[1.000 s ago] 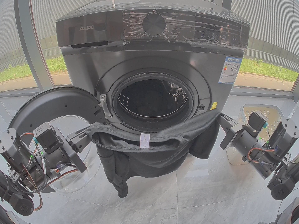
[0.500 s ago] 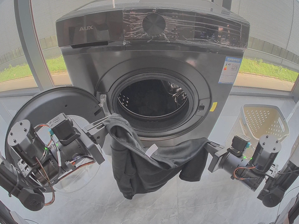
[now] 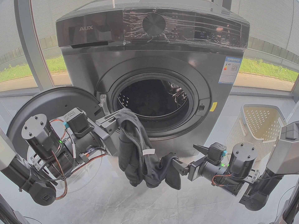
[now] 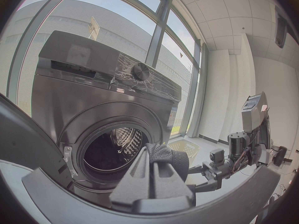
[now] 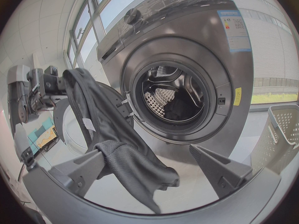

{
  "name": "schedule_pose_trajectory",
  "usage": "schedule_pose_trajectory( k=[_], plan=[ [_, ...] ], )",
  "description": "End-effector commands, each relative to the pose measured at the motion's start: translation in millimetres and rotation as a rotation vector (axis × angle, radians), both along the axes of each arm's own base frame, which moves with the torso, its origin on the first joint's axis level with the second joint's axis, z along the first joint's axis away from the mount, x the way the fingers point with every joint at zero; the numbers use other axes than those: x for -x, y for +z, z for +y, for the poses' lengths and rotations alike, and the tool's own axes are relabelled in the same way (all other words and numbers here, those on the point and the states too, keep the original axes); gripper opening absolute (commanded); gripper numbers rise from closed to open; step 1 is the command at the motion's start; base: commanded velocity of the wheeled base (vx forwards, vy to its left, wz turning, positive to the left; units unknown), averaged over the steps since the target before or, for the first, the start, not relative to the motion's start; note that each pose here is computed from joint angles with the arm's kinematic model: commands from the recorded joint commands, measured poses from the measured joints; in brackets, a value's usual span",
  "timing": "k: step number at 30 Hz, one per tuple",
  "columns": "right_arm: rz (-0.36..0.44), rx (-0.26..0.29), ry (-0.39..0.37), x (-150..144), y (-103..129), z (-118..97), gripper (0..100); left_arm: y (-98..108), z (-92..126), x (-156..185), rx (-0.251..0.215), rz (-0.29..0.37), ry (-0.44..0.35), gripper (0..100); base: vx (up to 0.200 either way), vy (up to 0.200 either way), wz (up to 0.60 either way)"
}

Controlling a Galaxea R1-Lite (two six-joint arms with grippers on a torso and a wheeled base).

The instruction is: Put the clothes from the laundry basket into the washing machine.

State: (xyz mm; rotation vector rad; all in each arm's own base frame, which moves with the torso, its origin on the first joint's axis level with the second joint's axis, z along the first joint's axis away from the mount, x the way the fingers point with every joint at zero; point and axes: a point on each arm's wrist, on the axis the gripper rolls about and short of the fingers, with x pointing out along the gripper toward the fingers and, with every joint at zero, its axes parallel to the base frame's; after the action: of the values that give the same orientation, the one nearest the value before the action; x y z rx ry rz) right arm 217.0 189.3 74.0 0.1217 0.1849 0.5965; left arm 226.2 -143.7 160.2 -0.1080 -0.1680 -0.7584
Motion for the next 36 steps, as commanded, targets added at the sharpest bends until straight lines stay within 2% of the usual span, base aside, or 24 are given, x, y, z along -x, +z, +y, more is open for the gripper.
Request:
schedule_pose_trajectory(
  k=[1,5,7,8,15,16,21,25,28,33,34,36],
  plan=[
    [0.042,0.06,0.011,-9,-26,10,100,0,-7,-11,0.01,-0.006,0.035,0,0.0,0.0,0.0],
    [0.049,0.066,0.076,-6,-31,21,100,3,-16,-12,0.028,-0.013,0.059,0,0.0,0.0,0.0],
    [0.062,0.069,0.153,3,-35,31,100,6,-21,-13,0.04,-0.021,0.066,0,0.0,0.0,0.0],
    [0.067,0.074,0.166,5,-37,34,100,5,-22,-14,0.04,-0.021,0.066,0,0.0,0.0,0.0],
    [0.105,0.106,0.173,3,-57,41,100,7,-29,-13,0.047,-0.028,0.049,0,0.0,0.0,0.0],
    [0.133,0.133,0.182,8,-65,40,100,8,-28,-16,0.05,-0.033,0.056,0,0.0,0.0,0.0],
    [0.197,0.194,0.205,23,-80,35,100,8,-28,-17,0.05,-0.033,0.058,0,0.0,0.0,0.0],
    [0.234,0.218,0.167,26,-88,29,100,7,-28,-17,0.05,-0.033,0.058,0,0.0,0.0,0.0],
    [0.218,0.2,0.122,18,-87,30,100,5,-28,-16,0.044,-0.025,0.056,0,0.0,0.0,0.0],
    [0.1,0.103,0.113,-9,-72,56,100,7,-29,-14,0.047,-0.029,0.047,0,0.0,0.0,0.0],
    [0.088,0.099,0.114,-13,-73,59,100,7,-29,-13,0.048,-0.032,0.046,0,0.0,0.0,0.0],
    [0.075,0.129,0.113,-18,-80,60,100,8,-29,-13,0.05,-0.036,0.044,0,0.0,0.0,0.0]
  ],
)
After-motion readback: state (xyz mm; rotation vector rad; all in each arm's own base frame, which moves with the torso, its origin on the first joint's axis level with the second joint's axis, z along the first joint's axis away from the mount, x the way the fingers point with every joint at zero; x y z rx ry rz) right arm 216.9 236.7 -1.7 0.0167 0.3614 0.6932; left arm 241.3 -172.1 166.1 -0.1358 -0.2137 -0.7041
